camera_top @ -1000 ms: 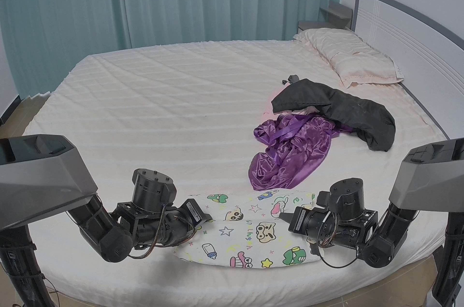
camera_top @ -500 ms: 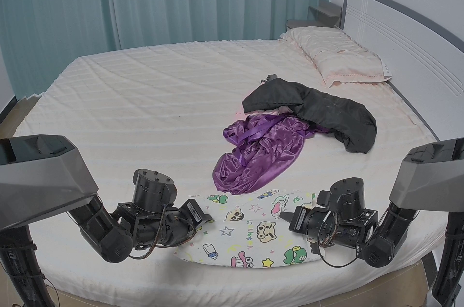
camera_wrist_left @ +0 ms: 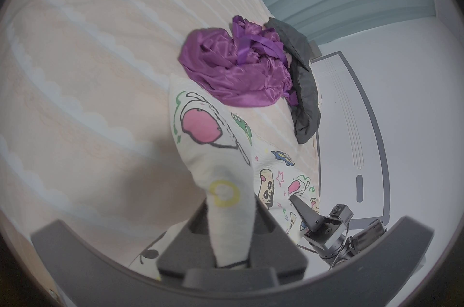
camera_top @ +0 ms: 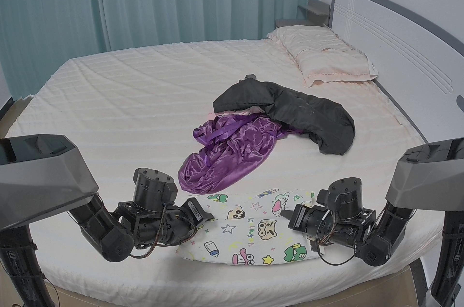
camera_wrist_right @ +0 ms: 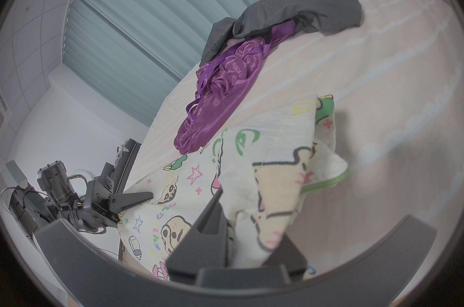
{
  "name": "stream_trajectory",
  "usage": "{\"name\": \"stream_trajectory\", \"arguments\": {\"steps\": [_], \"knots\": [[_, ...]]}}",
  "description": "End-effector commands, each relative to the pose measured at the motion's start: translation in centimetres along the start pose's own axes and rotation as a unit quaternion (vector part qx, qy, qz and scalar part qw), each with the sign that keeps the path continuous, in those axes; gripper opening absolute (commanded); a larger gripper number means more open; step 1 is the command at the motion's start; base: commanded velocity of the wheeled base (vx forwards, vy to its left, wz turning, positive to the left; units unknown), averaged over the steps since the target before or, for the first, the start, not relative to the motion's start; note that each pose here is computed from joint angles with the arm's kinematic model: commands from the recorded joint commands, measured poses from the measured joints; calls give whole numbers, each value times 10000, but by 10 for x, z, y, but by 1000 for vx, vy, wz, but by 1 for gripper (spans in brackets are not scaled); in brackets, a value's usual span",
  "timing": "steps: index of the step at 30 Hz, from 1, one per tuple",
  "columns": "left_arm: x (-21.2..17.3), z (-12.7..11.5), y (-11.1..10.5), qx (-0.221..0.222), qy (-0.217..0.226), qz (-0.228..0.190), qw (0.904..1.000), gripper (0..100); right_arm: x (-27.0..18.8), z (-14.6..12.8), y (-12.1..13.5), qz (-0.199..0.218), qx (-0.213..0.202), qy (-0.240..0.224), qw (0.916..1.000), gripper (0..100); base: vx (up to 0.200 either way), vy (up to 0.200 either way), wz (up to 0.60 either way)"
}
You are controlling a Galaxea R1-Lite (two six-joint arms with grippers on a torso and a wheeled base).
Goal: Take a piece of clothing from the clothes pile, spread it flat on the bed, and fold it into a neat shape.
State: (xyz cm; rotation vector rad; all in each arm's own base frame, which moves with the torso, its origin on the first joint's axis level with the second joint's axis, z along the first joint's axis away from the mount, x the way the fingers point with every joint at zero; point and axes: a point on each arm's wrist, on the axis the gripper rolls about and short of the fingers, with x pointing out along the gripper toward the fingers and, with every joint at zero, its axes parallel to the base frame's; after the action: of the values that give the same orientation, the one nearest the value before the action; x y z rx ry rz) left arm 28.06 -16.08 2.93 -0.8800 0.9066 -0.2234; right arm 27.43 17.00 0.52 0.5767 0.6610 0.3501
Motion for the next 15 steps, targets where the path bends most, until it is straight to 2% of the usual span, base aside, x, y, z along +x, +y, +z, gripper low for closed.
{"name": "stream_trajectory", "arguments": {"steps": [1,11,12,15], "knots": [[0,0,1,-7,3,31,10000,0,4,-3,-2,-43,2,38,10000,0,0,0,0],[0,-1,5,-33,-10,114,9999,0,5,-3,-4,-62,22,52,10000,0,0,0,0],[-1,-2,6,-29,1,134,9999,100,5,-3,-4,-67,22,58,10000,100,0,0,0],[-5,-7,14,-52,70,278,9996,100,3,-4,-7,-135,19,110,9998,100,0,0,0]]}}
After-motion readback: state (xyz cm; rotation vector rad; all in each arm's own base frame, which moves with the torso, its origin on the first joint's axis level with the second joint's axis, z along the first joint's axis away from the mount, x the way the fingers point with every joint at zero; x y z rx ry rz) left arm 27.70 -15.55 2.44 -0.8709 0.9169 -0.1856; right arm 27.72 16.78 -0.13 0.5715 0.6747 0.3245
